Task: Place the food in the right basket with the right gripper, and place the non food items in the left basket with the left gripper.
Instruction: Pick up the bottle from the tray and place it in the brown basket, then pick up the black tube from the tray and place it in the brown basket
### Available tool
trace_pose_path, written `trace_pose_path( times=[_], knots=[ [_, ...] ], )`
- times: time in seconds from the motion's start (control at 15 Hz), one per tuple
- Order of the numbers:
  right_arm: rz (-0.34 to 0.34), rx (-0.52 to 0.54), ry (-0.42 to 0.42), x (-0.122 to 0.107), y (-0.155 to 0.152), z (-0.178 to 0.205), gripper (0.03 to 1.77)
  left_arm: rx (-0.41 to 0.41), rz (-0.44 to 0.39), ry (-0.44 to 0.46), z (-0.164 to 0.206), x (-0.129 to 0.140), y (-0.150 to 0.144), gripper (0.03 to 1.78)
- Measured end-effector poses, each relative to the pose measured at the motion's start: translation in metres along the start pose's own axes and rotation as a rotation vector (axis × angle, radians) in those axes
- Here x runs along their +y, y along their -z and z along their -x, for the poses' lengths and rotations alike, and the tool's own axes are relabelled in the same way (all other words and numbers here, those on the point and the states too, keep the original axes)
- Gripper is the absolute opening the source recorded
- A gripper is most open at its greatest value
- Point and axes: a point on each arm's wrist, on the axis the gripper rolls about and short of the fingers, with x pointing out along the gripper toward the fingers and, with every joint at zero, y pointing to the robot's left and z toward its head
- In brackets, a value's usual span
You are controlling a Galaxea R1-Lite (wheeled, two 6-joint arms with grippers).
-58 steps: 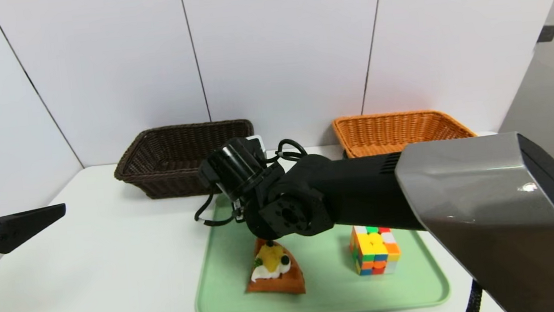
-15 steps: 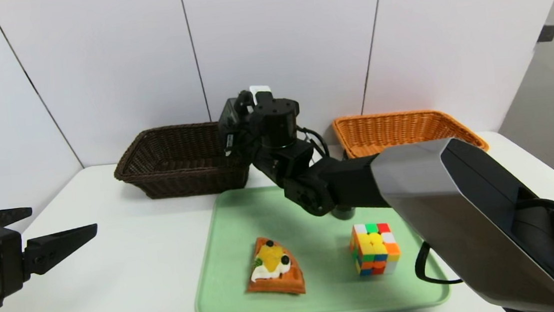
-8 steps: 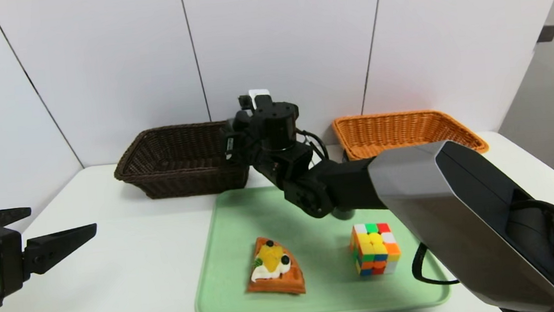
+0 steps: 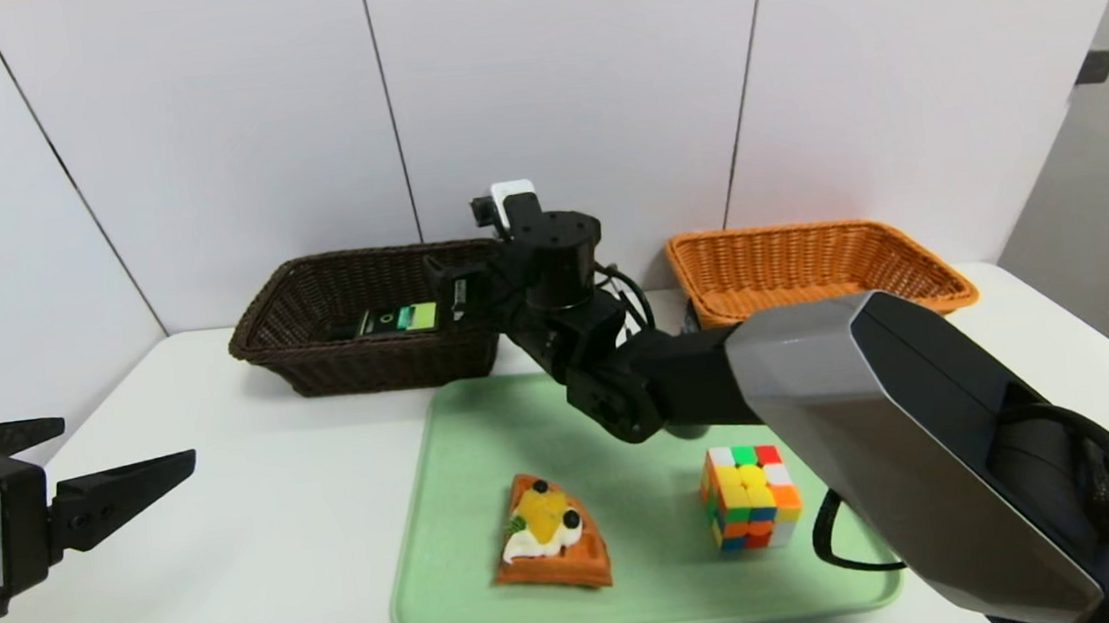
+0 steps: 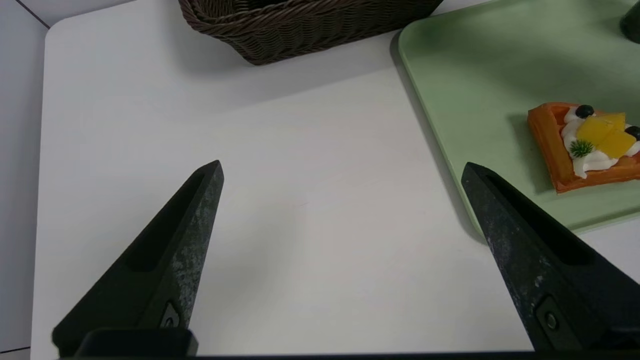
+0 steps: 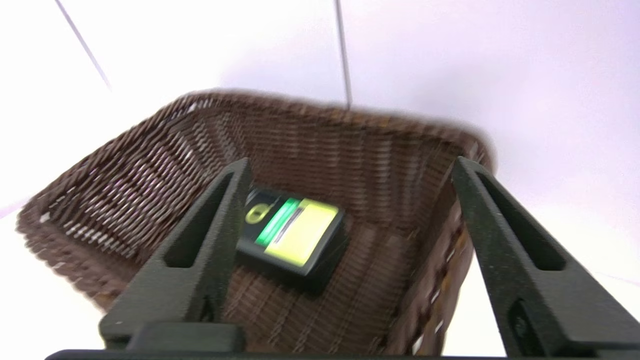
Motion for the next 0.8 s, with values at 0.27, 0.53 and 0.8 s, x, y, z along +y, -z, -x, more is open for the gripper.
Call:
trace_pose_path(
  times=[0.27,0.53,0.8],
  knots=[
    [0.077,-0.008,0.012,0.000,0.003,-0.001,1.53,-0.093,-0.024,-0.004,-0.002,0.000,-0.004,1.69],
    [0.069,-0.021,0.002,-0.002,-0.024,0.004,1.60,-0.165,-0.049,-0.001,-0.006,0.000,-0.011,1.69],
    [0.078,0.034,0.005,0.000,-0.072,0.022,1.65,-0.195,0.046,0.000,-0.004,0.002,-0.030,1.69]
  ],
)
